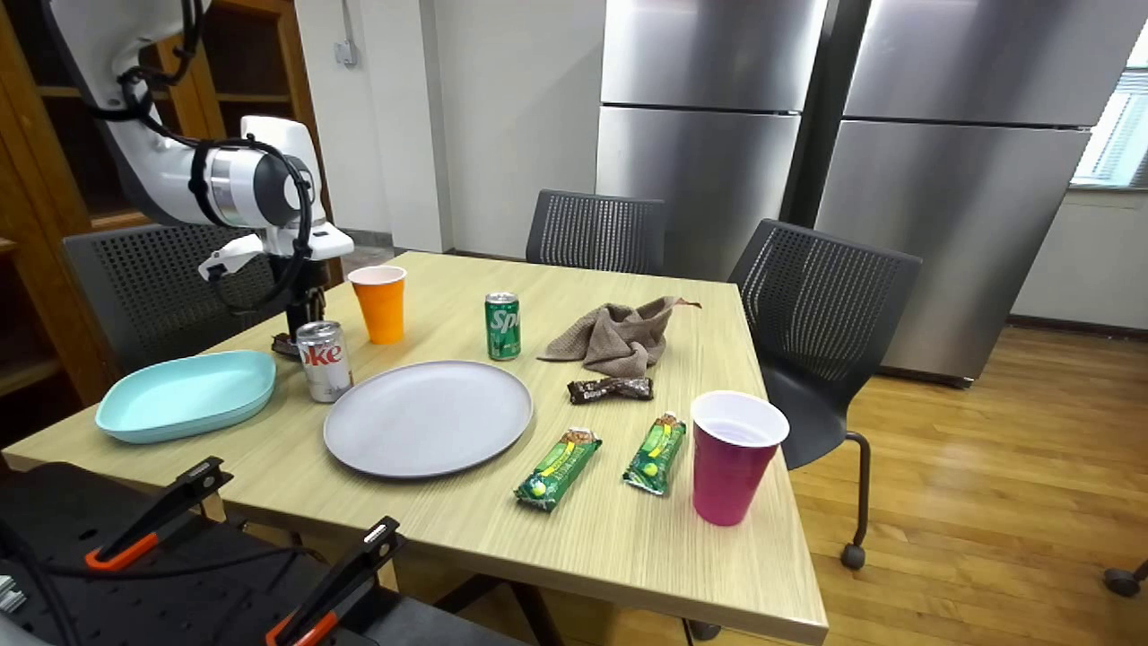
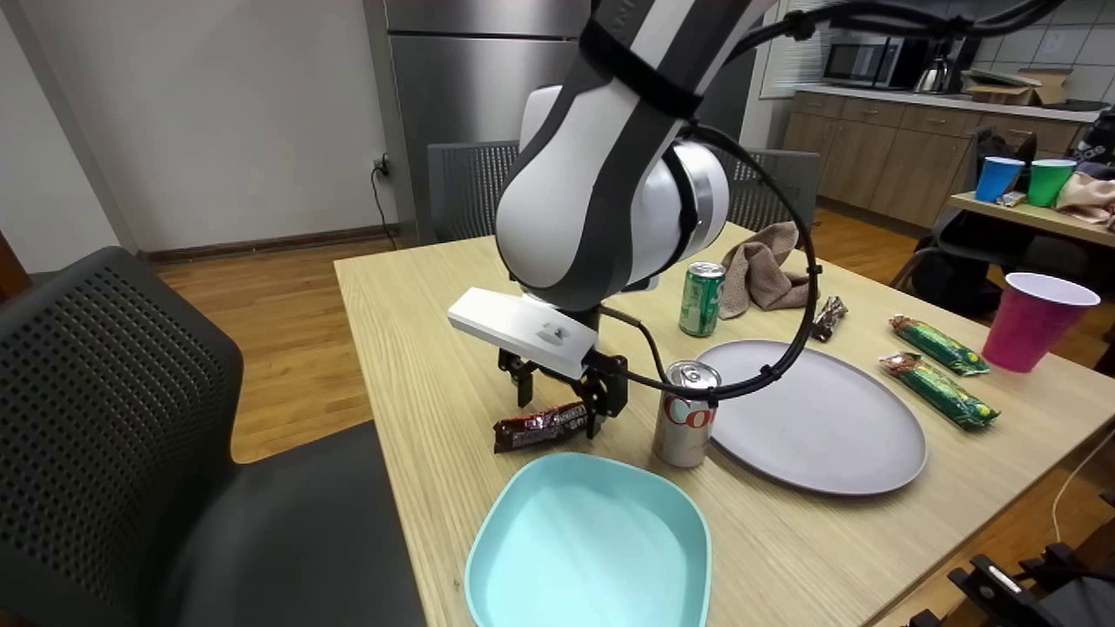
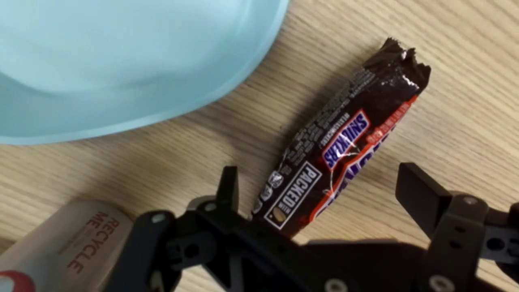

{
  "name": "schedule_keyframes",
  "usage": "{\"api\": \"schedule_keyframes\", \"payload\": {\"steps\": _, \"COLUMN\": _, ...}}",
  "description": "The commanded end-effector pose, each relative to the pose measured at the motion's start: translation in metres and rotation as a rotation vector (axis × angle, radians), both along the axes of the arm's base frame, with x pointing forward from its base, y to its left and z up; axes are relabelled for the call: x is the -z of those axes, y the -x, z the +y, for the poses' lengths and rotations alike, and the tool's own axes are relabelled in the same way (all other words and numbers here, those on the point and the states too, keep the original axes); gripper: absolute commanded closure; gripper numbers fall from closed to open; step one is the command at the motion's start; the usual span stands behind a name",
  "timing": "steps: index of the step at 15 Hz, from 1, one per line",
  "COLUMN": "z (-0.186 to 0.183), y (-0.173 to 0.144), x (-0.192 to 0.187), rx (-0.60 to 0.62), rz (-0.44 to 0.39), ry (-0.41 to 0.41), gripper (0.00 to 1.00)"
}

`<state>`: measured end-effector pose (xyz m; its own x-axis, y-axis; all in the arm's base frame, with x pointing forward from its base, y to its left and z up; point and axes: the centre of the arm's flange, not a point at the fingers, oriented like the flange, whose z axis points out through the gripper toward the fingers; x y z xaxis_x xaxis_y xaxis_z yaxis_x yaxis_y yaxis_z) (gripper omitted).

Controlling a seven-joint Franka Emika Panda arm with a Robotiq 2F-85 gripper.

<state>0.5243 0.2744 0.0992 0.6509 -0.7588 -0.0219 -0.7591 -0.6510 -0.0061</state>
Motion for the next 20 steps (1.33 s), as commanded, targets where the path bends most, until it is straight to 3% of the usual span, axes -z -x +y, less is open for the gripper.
{"api": "schedule_keyframes", "payload": {"steps": 1, "z": 0.004, "y": 0.003, "x": -0.011, "rx": 0.007, "rz": -0.015, "ry": 0.0, "gripper": 0.09}}
{"api": "schedule_keyframes", "payload": {"steps": 2, "z": 0.004, "y": 0.004, "x": -0.011, "rx": 0.004, "rz": -0.015, "ry": 0.0, "gripper": 0.28}}
{"api": "schedule_keyframes", "payload": {"steps": 11, "z": 0.003, "y": 0.008, "x": -0.034, "rx": 0.009, "rz": -0.032, "ry": -0.015, "gripper": 0.96}}
{"api": "schedule_keyframes", "payload": {"steps": 20, "z": 0.008, "y": 0.01, "x": -0.055, "rx": -0.011, "rz": -0.027, "ry": -0.046, "gripper": 0.95}}
